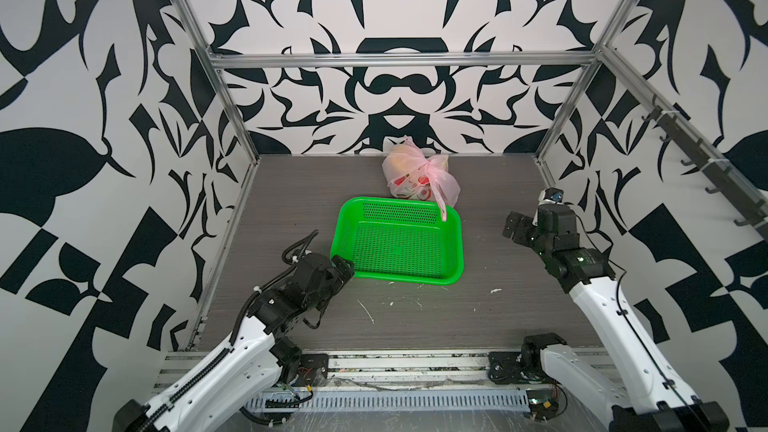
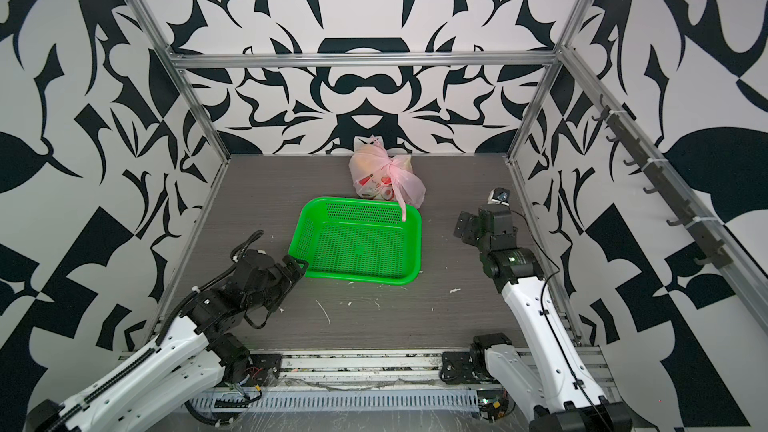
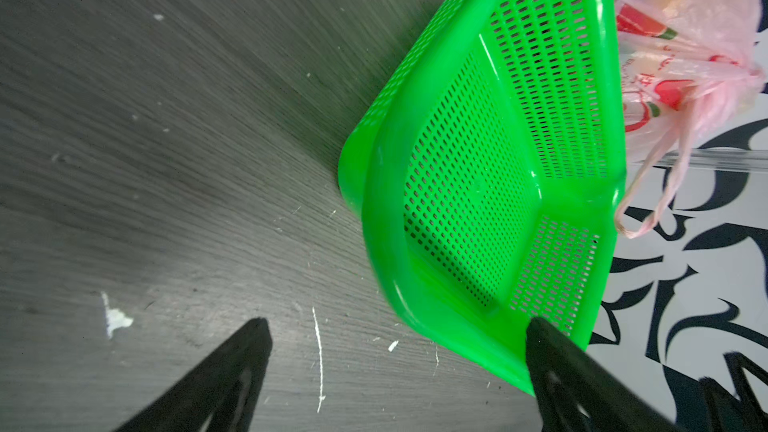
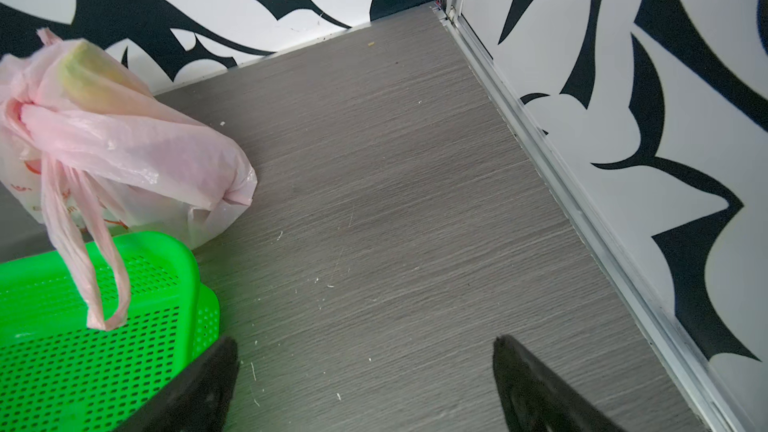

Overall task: Untie the knot of the plastic bag and take out the fruit
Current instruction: 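Reach the left gripper toward the near edge of the green basket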

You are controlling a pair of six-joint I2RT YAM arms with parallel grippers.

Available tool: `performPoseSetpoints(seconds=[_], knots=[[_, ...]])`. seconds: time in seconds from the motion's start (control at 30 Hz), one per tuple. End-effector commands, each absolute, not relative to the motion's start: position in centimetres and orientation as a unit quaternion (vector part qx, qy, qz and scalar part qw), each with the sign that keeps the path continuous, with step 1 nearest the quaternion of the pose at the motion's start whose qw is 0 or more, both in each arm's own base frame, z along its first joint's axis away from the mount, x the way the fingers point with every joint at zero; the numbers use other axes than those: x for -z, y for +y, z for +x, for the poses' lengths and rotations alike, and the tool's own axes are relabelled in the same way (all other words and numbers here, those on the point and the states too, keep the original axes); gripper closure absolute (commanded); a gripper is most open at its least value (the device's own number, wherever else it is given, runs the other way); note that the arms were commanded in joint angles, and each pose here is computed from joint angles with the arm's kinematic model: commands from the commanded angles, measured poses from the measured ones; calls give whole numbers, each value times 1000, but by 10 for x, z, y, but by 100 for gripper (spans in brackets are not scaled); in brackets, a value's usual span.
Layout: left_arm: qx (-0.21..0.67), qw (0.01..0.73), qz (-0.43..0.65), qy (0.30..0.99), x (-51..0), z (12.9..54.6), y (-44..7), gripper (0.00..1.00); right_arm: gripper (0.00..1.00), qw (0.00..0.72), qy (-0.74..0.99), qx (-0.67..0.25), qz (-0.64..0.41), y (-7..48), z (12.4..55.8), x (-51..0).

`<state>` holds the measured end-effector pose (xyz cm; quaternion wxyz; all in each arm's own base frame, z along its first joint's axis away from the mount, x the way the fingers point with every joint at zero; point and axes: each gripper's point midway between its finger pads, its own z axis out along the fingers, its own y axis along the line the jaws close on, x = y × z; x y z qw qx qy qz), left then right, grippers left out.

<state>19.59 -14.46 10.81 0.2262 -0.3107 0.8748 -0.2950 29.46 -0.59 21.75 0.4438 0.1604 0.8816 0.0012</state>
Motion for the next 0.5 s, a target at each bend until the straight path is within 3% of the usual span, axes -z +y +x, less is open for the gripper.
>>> performPoseSetpoints(seconds=[0.0, 0.47], knots=[[304, 240, -330, 861, -120, 205, -157, 1, 5, 456, 878, -5, 148, -3, 295, -235], [287, 219, -318, 877, -95, 229, -207, 2, 11, 456, 881, -5, 130, 0, 297, -234]])
